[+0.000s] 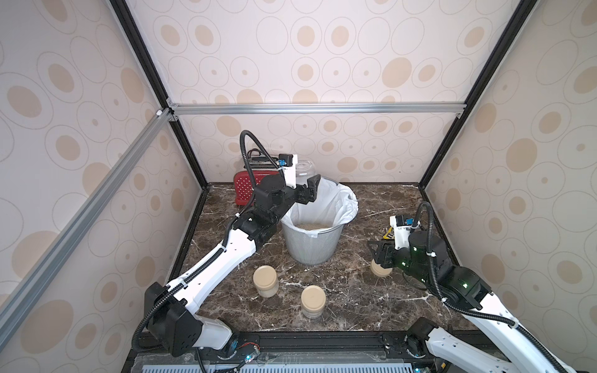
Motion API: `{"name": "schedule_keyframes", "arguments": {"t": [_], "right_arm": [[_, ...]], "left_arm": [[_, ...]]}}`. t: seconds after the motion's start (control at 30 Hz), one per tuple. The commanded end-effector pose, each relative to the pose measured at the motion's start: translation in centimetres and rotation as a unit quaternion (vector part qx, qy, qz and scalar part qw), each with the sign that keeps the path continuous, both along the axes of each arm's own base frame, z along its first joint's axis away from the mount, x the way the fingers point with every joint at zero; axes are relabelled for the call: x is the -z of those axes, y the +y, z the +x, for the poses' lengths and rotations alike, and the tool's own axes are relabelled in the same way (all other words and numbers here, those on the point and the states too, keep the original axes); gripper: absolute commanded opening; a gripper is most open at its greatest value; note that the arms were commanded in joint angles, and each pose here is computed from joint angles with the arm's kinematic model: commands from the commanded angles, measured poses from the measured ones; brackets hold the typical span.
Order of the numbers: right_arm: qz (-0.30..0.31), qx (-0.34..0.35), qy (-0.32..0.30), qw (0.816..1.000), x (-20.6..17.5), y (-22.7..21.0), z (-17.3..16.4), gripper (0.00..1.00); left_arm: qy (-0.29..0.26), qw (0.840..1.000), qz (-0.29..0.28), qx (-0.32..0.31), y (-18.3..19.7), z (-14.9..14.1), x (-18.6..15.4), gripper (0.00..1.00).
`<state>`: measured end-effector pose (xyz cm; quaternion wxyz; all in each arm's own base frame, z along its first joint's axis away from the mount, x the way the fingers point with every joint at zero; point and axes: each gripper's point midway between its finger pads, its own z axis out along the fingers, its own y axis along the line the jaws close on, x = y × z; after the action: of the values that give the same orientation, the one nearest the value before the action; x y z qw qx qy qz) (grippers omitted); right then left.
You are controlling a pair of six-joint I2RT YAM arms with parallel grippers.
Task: Empty moldy rice from jars
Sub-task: Pour the moldy rice from the jar into the trash bin.
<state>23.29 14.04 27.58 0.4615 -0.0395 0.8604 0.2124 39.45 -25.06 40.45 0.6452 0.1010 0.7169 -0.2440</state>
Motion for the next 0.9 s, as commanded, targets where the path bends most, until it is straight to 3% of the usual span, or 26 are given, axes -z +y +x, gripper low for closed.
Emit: {"name": "schedule_keyframes", "arguments": {"t": [0.0, 0.87], "right_arm": [[0.005, 0.003, -0.001, 1.0, 0.08, 0.01, 0.09, 0.57], [0.006, 0.004, 0.0, 1.0, 0.18, -0.03, 0.0, 0.57]], "left_arm": [[-0.057, 0.998, -0.027, -0.001, 0.72, -1.34, -4.68, 0.47], [-0.057, 0.998, -0.028, -0.003, 0.92, -1.5, -4.66, 0.47]]}}
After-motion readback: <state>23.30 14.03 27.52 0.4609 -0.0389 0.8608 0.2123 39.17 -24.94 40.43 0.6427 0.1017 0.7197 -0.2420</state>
